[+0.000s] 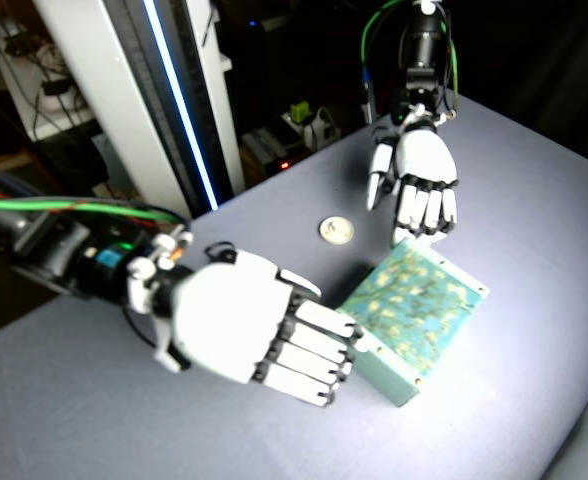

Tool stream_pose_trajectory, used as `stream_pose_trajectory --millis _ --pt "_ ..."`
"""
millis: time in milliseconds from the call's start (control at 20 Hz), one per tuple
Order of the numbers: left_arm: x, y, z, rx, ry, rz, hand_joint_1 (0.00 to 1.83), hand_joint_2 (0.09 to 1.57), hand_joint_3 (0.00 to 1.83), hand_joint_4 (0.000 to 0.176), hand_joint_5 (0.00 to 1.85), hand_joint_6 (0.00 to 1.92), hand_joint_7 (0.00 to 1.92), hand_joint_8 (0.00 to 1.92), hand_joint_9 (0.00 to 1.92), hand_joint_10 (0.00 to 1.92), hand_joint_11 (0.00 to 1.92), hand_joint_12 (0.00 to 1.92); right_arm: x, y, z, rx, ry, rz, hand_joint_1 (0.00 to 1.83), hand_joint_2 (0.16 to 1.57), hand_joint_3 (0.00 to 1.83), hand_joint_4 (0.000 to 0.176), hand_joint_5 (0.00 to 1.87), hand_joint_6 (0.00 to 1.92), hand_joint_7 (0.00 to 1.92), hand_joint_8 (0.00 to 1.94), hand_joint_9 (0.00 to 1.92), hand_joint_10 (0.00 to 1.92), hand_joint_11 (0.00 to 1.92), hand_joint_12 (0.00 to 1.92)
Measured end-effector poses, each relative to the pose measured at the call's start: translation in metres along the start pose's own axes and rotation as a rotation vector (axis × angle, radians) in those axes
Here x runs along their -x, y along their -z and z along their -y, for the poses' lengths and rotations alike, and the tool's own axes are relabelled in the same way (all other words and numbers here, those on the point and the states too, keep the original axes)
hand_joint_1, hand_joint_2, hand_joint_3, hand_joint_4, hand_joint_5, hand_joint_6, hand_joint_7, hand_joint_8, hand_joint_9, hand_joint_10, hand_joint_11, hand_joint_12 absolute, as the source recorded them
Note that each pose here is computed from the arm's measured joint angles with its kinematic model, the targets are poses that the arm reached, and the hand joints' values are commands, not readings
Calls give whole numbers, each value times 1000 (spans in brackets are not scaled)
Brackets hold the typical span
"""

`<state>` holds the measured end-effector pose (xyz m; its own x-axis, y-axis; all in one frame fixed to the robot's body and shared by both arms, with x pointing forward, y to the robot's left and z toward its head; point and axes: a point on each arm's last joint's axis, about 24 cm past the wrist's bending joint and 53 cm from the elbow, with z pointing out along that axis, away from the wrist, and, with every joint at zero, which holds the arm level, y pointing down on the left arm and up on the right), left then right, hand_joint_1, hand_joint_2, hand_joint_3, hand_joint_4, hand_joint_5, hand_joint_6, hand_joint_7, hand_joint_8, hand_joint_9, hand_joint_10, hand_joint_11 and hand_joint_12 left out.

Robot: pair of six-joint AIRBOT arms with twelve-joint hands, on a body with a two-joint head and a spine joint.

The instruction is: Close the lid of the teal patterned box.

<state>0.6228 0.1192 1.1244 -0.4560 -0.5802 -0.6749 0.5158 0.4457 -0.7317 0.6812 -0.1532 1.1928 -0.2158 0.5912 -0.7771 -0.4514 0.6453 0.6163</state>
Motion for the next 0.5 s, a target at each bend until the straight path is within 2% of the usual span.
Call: stream_pose_trajectory --millis 50,100,150,200,250,300,350,400,450,500 --pt "7 4 3 -7 -13 19 648 1445 1 135 431 1775 670 1231 712 1641 684 1920 7 4 -2 6 5 16 151 1479 2 0 13 870 313 525 150 1065 0 1799" --pt "15 7 8 -20 -20 45 648 1445 1 135 431 1775 670 1231 712 1641 684 1920 13 8 -4 14 9 35 151 1479 2 0 13 870 313 525 150 1065 0 1799" --pt "23 11 14 -42 -23 72 604 1457 2 168 402 1814 570 1195 604 1612 604 1921 17 13 -4 17 12 46 188 1461 0 0 27 881 348 538 208 1109 0 1829" --pt "31 15 19 -58 -35 98 608 1454 0 174 404 1809 581 1017 545 1380 458 1888 22 18 -6 23 18 58 201 1455 0 0 5 925 295 641 187 1222 0 1881" --pt "39 19 25 -72 -45 132 370 1474 0 17 260 1061 510 595 357 998 111 1733 24 24 -7 24 21 63 240 1462 1 0 0 876 250 843 210 1297 13 1899" --pt "46 22 27 -77 -63 154 248 1490 0 0 266 609 454 303 285 669 21 1520 28 30 -8 29 27 74 225 1481 8 0 0 814 199 853 143 1276 2 1886" --pt "50 24 29 -82 -74 170 179 1500 0 11 269 369 406 113 238 406 3 1241 32 37 -10 35 32 87 242 1475 3 0 0 810 148 807 28 1206 0 1845" --pt "55 27 27 -75 -75 187 179 1500 0 11 269 369 406 113 238 406 3 1241 37 43 -10 40 36 99 242 1475 3 0 0 810 148 807 28 1206 0 1845" --pt "63 30 23 -59 -72 222 110 1478 0 29 39 47 48 4 19 58 0 400 42 50 -12 42 40 115 184 1441 0 0 0 461 19 541 0 652 0 1683" --pt "70 36 18 -42 -73 248 166 1475 0 35 7 9 9 0 3 11 0 201 48 58 -15 50 48 134 161 1434 0 0 0 282 3 362 0 423 0 1520"
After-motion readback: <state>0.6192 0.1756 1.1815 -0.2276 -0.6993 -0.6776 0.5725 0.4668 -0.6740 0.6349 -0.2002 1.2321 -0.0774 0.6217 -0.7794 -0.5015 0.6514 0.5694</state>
